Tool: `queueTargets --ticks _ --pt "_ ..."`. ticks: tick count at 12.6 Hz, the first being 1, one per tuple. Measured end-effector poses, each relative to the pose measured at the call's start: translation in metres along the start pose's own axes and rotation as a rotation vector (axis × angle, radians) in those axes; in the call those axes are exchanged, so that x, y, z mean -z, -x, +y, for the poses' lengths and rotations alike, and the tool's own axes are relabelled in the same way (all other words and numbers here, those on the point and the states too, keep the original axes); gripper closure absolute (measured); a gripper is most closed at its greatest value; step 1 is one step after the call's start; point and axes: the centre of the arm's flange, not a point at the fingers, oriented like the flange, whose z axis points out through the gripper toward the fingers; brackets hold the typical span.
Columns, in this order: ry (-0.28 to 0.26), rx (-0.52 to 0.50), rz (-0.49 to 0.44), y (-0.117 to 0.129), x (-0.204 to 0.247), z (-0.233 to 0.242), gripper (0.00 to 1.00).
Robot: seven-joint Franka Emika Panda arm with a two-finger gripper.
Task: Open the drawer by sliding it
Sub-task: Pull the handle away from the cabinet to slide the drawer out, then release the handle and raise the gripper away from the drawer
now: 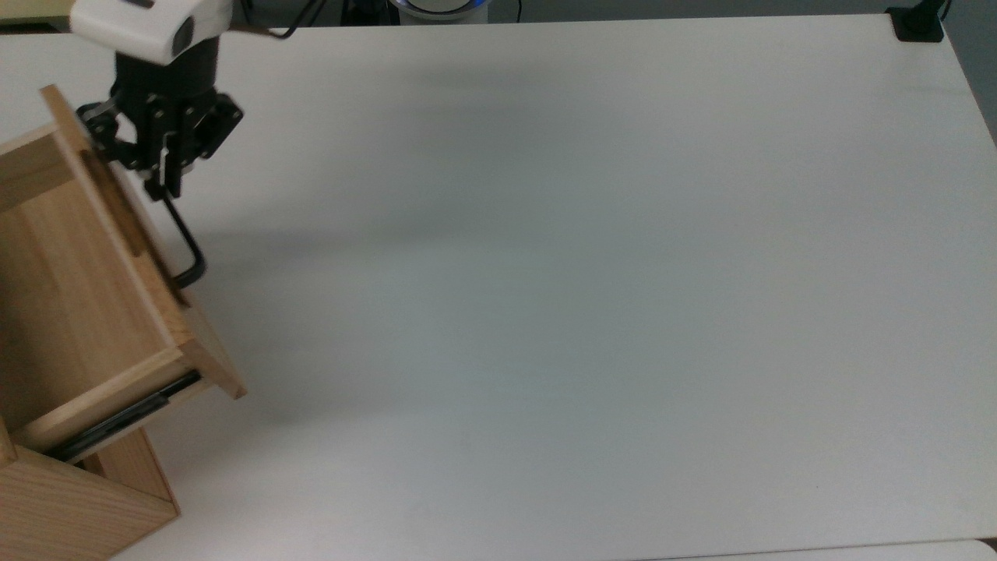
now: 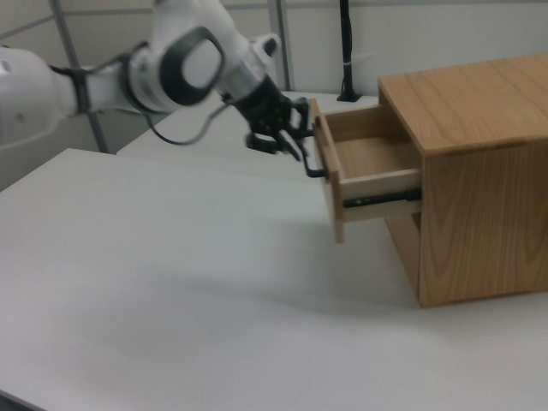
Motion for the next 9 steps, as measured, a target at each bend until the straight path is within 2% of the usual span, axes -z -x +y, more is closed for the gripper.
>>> queueTargets --ticks 2,5,8,9 --pt "-0.050 0.009 -0.011 0.003 0.038 -0.014 0.89" --pt "-0.151 0.021 -0.022 0.011 0.095 -0.044 0.89" --pt "-0.191 0.037 -0.031 0.006 0.098 -0.060 0.83" --pt "-0.221 0.023 -0.034 0.003 0.097 -0.067 0.81"
